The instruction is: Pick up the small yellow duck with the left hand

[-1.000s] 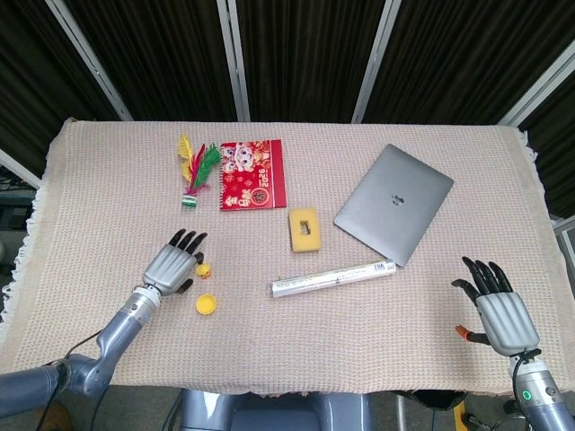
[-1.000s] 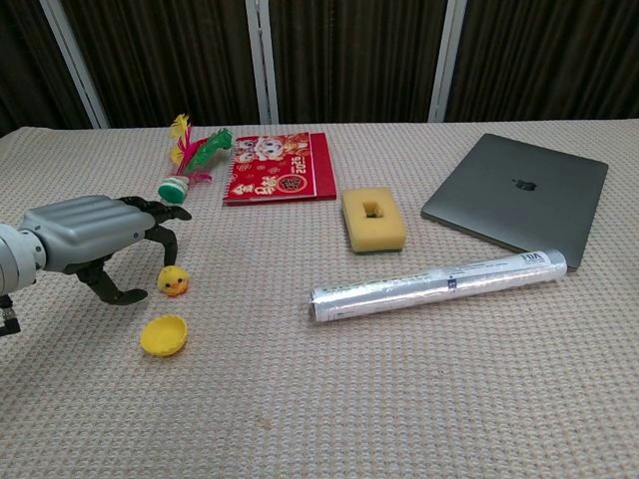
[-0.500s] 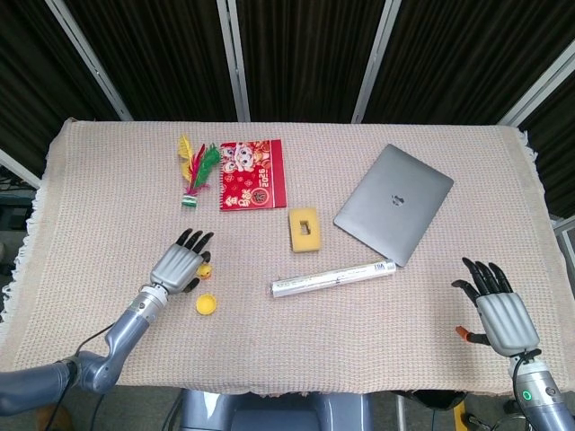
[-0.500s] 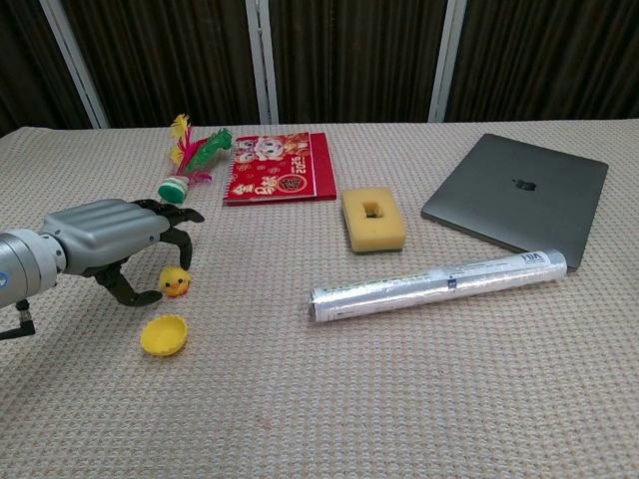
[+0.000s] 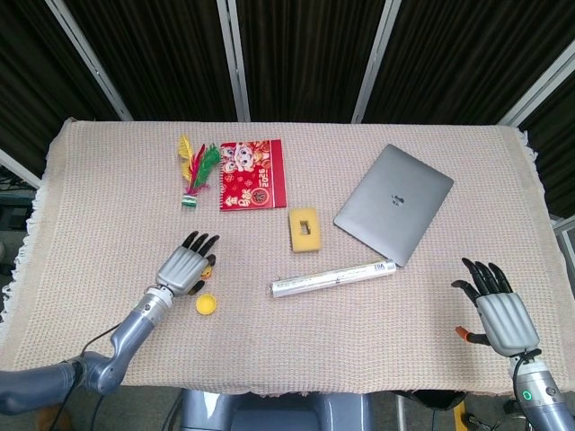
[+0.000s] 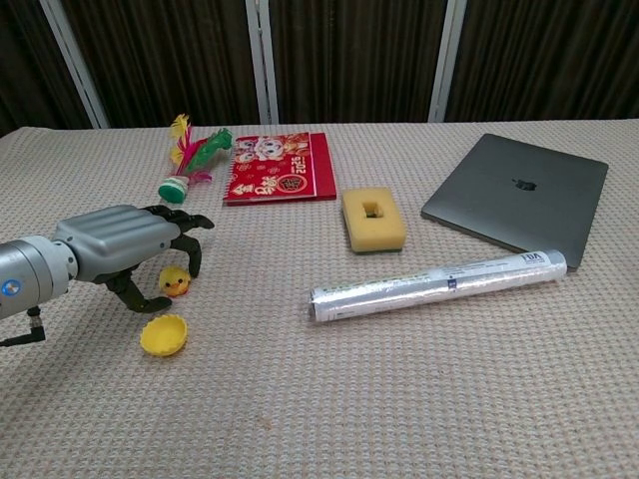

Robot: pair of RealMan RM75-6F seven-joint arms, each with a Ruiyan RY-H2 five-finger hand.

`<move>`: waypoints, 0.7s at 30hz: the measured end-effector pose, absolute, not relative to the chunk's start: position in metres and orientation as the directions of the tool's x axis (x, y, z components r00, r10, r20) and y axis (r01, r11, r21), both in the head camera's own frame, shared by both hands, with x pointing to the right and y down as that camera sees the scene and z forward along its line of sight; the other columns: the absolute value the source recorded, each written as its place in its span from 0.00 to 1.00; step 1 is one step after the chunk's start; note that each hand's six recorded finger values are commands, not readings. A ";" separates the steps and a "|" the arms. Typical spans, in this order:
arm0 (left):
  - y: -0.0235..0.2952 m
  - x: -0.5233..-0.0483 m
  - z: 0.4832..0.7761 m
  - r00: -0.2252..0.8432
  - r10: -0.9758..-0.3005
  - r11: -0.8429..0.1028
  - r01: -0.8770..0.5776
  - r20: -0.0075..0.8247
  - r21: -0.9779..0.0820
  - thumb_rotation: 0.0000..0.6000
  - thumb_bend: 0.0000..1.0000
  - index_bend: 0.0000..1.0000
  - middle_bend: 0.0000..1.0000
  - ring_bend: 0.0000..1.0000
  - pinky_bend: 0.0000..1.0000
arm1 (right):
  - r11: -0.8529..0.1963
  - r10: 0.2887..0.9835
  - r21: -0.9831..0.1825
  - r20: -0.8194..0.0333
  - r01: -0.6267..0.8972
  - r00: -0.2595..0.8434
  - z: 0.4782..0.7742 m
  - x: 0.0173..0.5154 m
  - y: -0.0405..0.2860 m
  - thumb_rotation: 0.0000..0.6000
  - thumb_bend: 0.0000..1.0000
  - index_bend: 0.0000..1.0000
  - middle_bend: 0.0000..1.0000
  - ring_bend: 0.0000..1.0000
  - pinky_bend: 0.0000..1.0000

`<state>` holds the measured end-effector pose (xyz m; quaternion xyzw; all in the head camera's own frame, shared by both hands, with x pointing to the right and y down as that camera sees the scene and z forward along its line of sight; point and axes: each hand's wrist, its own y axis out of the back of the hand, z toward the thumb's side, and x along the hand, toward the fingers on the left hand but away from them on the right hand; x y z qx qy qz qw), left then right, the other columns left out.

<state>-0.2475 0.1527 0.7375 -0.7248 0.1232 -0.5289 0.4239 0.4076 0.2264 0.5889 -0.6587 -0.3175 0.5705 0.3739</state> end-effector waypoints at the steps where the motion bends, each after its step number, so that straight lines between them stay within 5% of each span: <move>1: 0.152 -0.247 0.737 0.410 -0.628 -0.607 0.273 0.661 -0.746 1.00 0.37 0.38 0.00 0.00 0.05 | -0.519 0.845 -0.855 -0.514 -0.008 0.147 0.589 0.408 0.226 1.00 0.00 0.28 0.01 0.00 0.00; 21: 0.147 -0.255 0.730 0.394 -0.649 -0.593 0.274 0.651 -0.757 1.00 0.37 0.42 0.00 0.00 0.05 | -0.520 0.844 -0.854 -0.516 -0.009 0.145 0.589 0.408 0.227 1.00 0.00 0.29 0.01 0.00 0.00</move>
